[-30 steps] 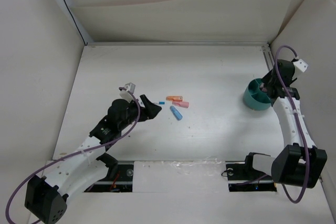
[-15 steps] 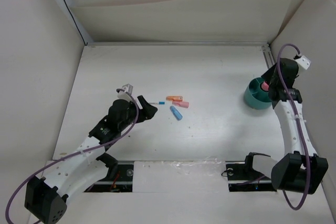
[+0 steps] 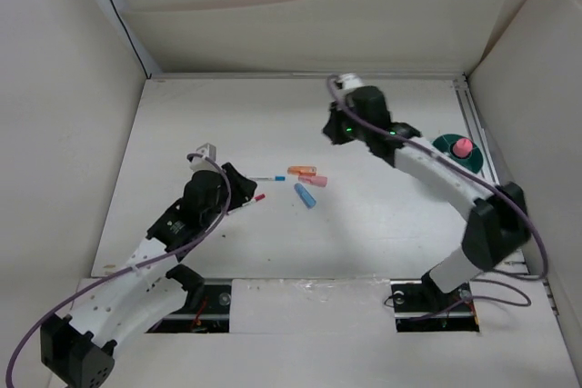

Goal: Sort the stationery into containers
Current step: Pick up the pen from the center of the board.

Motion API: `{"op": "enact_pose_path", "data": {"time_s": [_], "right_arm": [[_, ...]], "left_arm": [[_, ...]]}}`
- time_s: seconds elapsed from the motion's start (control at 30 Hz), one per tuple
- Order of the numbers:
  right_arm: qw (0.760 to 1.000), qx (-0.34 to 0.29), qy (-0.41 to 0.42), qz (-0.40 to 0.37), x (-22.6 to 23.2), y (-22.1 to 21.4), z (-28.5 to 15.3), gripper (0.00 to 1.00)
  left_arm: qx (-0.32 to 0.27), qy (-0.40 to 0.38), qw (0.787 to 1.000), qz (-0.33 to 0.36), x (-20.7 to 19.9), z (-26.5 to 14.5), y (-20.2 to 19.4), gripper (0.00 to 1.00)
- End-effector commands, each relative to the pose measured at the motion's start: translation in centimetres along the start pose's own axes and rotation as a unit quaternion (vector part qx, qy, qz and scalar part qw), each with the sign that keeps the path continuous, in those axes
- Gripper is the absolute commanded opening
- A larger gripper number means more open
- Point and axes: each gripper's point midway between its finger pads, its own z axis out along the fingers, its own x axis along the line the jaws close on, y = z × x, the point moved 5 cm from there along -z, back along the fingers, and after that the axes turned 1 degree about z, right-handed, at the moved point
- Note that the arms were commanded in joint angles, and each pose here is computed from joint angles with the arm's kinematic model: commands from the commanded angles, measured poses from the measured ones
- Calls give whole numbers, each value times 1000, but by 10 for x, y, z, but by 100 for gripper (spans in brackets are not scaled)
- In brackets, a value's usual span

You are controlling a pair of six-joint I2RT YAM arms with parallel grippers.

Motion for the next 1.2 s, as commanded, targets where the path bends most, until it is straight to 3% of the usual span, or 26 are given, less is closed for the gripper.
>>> {"op": "enact_pose_path", "data": {"time_s": [0.0, 0.07, 0.23, 0.37, 0.47, 0.8, 1.17], "right_arm": [[977, 83, 152, -123, 76, -49, 43, 0], [959, 128, 189, -167, 110, -78, 53, 0], [937, 165, 233, -199, 151, -114, 97, 2], [919, 184, 253, -239, 177, -143, 110, 31], [909, 191, 252, -271, 190, -164, 112, 41], [894, 220, 241, -309, 195, -185, 122, 47], [886, 253, 193, -338, 181, -210, 133, 51]], "left_arm": [[-54, 22, 998, -29, -1, -16, 21, 37], [-78, 24, 996, -42, -3, -28, 32, 36], [-164, -1, 984, -72, -17, -79, 74, 36], [-224, -3, 971, -86, -24, -125, 108, 40], [-237, -7, 968, -78, -31, -147, 122, 43], [-263, -40, 961, -79, -44, -188, 143, 45], [-261, -41, 962, -65, -46, -189, 144, 48]]}}
